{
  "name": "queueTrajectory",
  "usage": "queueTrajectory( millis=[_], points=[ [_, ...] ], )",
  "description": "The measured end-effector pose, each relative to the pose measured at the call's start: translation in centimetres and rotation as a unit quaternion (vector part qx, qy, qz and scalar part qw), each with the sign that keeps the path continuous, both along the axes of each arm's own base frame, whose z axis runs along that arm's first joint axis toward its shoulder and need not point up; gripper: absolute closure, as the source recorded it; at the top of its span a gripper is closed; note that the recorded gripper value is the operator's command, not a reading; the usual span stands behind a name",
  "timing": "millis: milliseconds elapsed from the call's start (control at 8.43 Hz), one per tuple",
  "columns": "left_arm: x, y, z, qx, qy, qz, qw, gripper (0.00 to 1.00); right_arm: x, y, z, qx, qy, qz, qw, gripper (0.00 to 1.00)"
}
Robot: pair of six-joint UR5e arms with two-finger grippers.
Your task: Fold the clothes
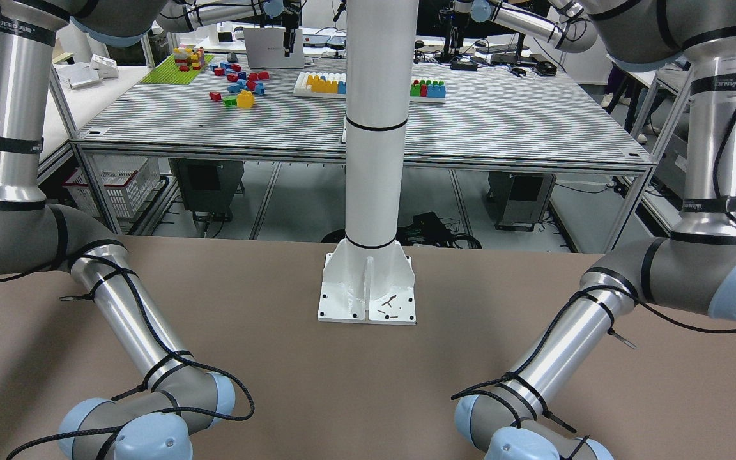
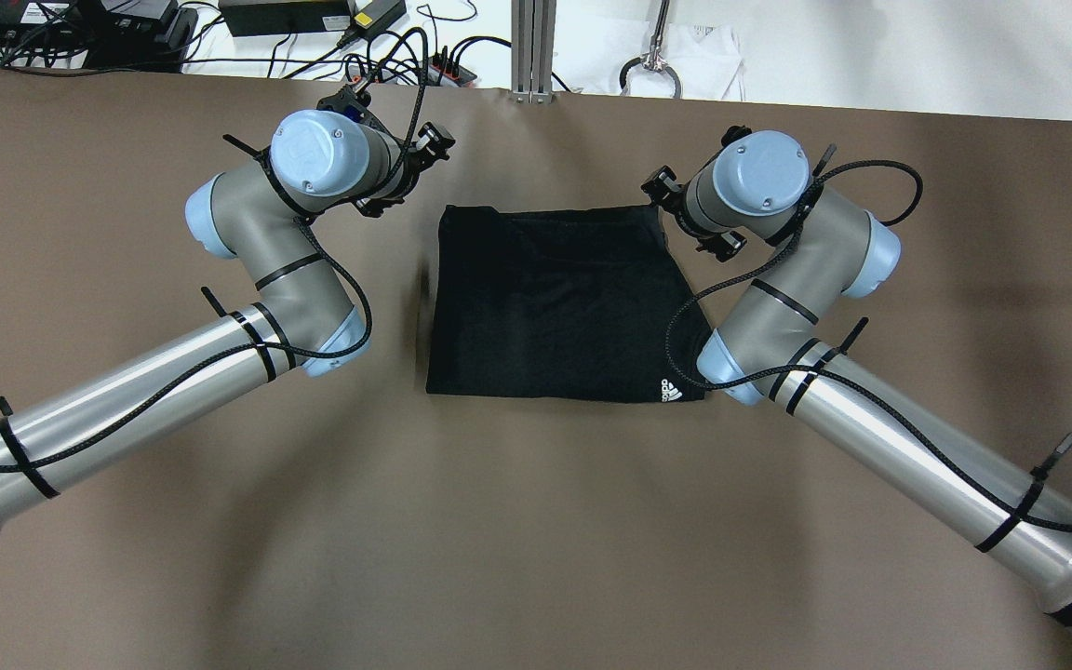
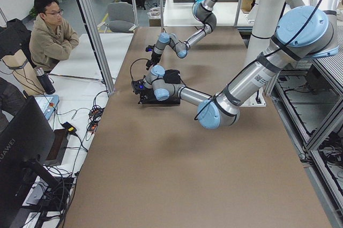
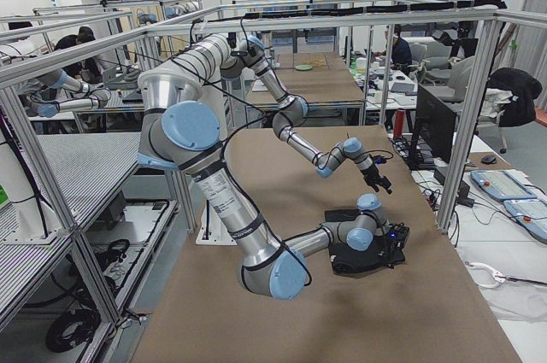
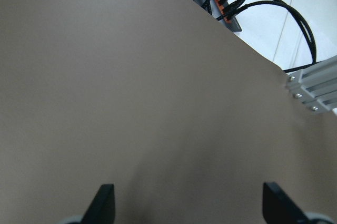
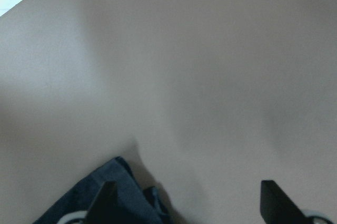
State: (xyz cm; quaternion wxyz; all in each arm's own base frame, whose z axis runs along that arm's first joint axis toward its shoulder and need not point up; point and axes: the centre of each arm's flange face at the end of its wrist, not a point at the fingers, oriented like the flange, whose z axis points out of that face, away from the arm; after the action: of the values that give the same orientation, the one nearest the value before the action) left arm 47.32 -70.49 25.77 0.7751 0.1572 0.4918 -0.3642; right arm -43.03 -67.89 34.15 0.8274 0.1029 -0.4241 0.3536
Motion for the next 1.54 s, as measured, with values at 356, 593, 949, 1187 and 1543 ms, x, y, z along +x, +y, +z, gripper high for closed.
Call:
queueTrajectory(
  millis=[356,593,949,1187,1543],
  points=[
    [-8.4,-1.3,7.4,0.102,-0.177,0.088,0.9750,0.00,8.3,-3.1,4.7,0.109,0.120,-0.100,0.9817,0.05],
    [-18.7,-0.4,14.5,0.144,-0.264,0.127,0.9453,0.00,17.1,-4.9,10.1,0.169,0.220,-0.191,0.9416,0.05],
    [-35.1,6.4,26.9,0.175,-0.371,0.207,0.8881,0.00,30.9,-4.7,18.8,0.210,0.338,-0.298,0.8674,0.05],
    [-43.7,11.8,32.8,0.175,-0.429,0.238,0.8537,0.00,39.0,-2.2,24.5,0.225,0.386,-0.334,0.8301,0.05],
    [-51.3,18.0,35.7,0.154,-0.455,0.230,0.8465,0.00,50.7,3.2,30.0,0.228,0.436,-0.363,0.7914,0.05]
  ],
)
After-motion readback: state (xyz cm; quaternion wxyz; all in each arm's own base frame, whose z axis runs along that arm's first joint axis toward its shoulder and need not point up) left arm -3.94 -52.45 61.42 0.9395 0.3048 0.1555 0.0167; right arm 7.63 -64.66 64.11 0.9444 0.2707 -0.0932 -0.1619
